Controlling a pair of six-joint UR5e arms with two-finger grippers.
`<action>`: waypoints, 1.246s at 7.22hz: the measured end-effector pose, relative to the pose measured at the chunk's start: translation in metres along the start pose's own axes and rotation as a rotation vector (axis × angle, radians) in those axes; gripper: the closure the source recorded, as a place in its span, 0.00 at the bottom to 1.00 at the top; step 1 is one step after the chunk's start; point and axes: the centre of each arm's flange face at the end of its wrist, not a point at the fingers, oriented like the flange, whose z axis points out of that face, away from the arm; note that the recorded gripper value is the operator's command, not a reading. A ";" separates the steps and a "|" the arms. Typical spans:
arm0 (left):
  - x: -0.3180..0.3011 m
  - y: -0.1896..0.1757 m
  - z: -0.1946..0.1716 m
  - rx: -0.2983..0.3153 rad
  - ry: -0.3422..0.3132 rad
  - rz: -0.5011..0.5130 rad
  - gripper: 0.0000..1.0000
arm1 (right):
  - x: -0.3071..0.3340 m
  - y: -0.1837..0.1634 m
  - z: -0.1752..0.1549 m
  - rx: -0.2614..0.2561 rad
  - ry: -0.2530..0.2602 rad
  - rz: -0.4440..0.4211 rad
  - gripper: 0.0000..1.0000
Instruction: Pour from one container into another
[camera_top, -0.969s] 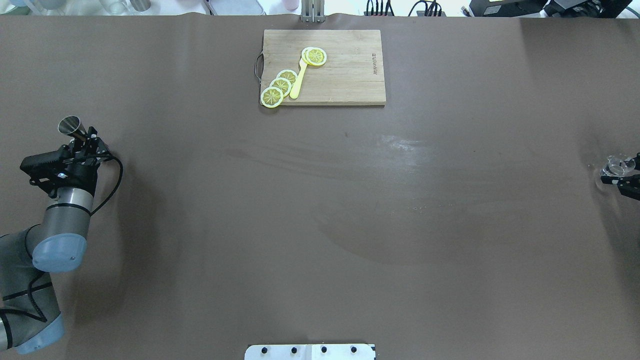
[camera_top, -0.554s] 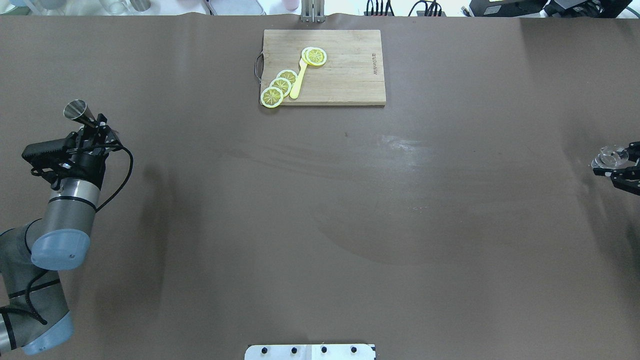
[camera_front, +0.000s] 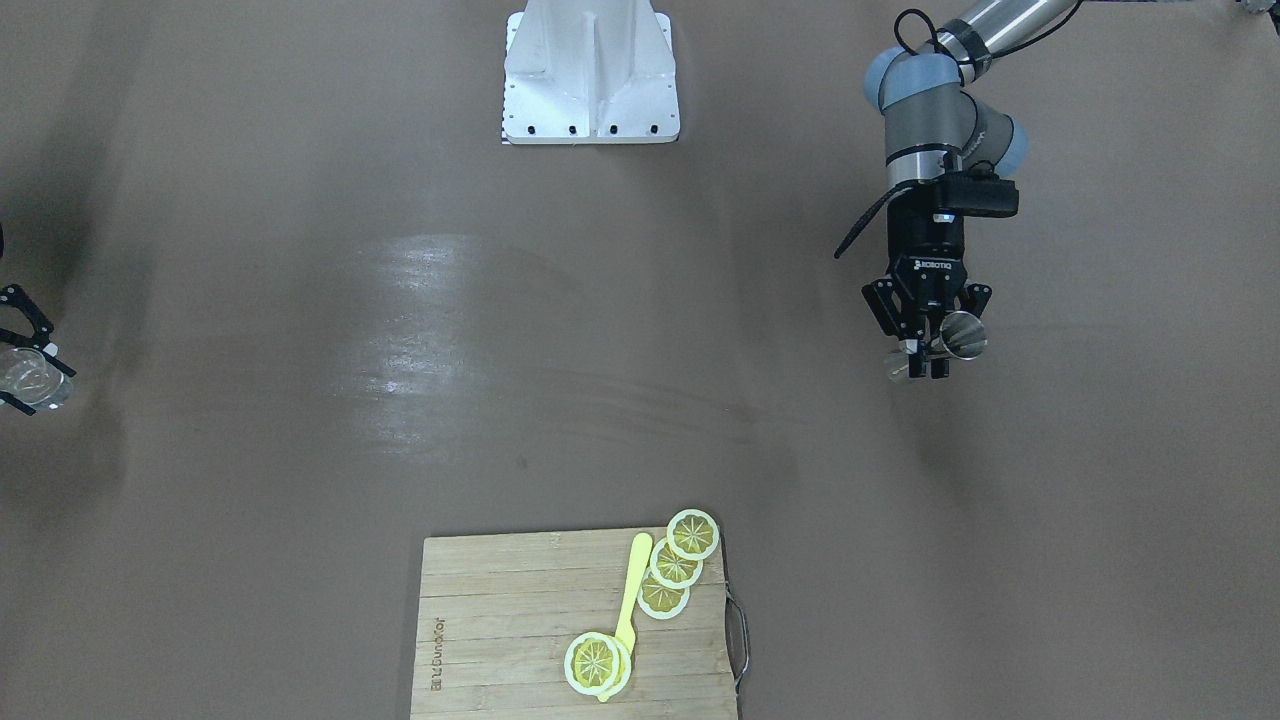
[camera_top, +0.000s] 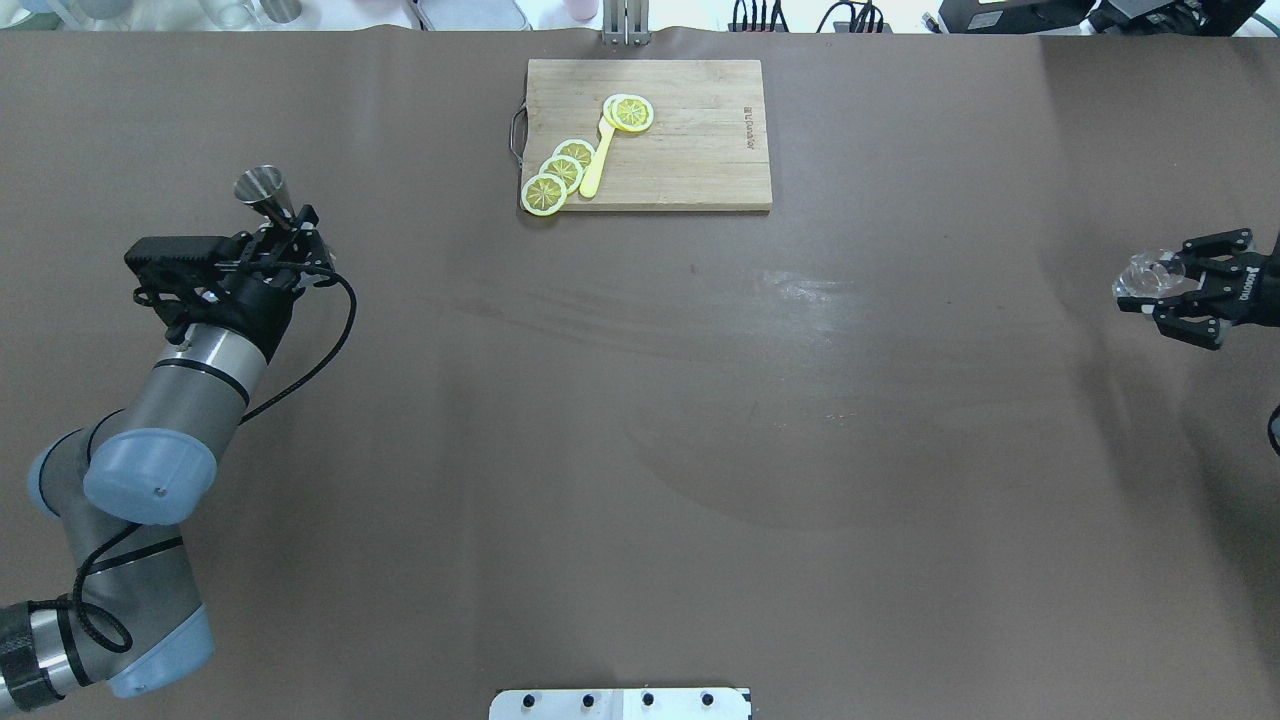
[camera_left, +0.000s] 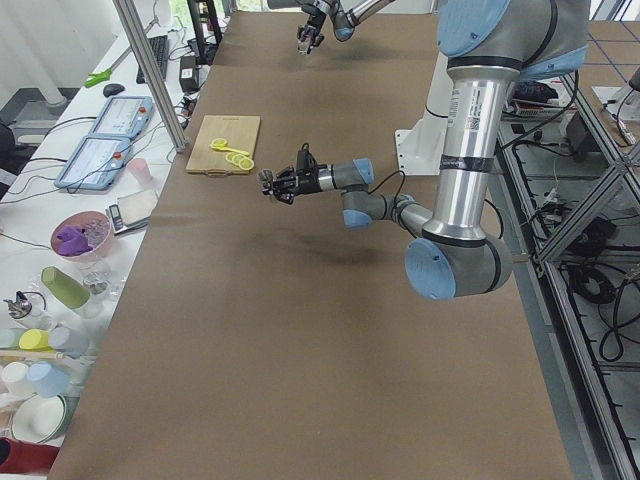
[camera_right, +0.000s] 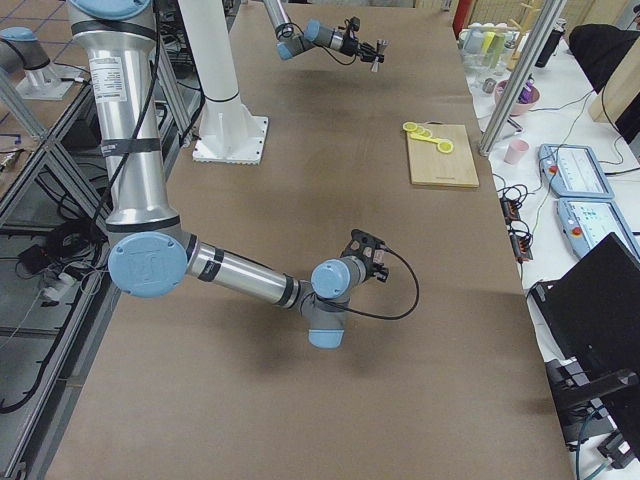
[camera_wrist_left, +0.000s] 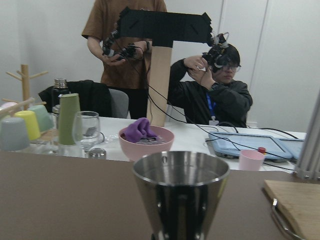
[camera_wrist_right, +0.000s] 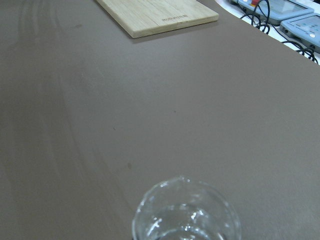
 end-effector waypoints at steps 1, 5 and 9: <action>0.014 -0.005 0.001 -0.022 0.029 0.113 1.00 | 0.001 -0.021 0.018 0.018 -0.020 -0.019 1.00; 0.046 -0.027 0.012 -0.100 0.160 0.292 1.00 | -0.024 -0.125 0.075 0.021 -0.076 -0.019 1.00; 0.090 -0.047 0.017 -0.216 0.536 0.564 1.00 | -0.064 -0.165 0.101 0.022 -0.126 -0.037 1.00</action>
